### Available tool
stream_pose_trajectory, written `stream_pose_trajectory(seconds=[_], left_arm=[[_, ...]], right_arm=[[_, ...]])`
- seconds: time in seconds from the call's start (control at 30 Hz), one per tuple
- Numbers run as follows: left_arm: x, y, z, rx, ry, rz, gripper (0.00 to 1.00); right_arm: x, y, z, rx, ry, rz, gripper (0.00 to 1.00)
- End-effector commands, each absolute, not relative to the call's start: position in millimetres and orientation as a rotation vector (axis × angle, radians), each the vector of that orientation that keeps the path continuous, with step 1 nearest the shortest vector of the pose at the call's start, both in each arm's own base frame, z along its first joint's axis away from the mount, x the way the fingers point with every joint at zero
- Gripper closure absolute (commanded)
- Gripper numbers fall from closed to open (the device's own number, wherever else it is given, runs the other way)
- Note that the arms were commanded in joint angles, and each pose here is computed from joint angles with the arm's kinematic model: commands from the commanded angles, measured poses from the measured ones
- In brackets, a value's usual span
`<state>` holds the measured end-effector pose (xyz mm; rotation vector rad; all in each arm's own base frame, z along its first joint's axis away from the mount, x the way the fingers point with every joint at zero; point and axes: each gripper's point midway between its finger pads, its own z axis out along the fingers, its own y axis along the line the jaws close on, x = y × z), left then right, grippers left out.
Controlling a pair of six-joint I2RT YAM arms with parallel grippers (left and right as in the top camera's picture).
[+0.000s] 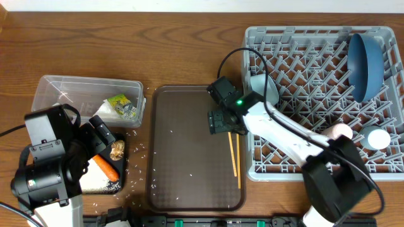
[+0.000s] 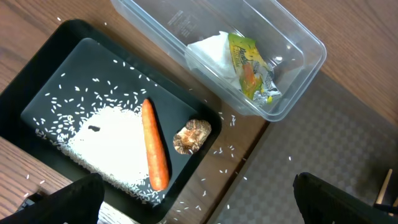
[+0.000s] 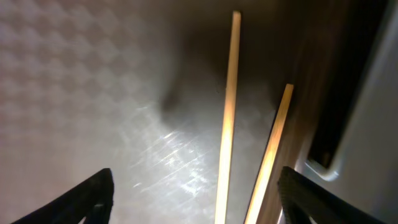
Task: Sort waste into correct bins and load items into the dishwasher rack
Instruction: 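Close the right gripper on one wooden chopstick and lift it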
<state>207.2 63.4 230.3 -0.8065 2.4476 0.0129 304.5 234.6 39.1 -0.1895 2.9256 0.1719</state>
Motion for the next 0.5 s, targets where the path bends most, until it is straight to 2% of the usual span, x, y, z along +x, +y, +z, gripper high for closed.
stream_pose_trajectory(seconds=[0.0, 0.23, 0.4, 0.43, 0.47], left_arm=[[206, 67, 230, -0.809, 2.451, 0.040, 0.02], [207, 67, 230, -0.809, 2.452, 0.040, 0.02], [207, 67, 230, -0.809, 2.452, 0.039, 0.02], [207, 67, 230, -0.810, 2.452, 0.040, 0.02], [207, 67, 230, -0.809, 2.452, 0.039, 0.02]], right_arm=[[303, 233, 20, -0.167, 2.966, 0.128, 0.29], [294, 239, -11, -0.182, 3.045, 0.145, 0.50], [293, 242, -14, -0.191, 3.050, 0.150, 0.93], [293, 243, -13, -0.194, 3.045, 0.154, 0.99], [294, 243, -12, -0.195, 3.041, 0.154, 0.99]])
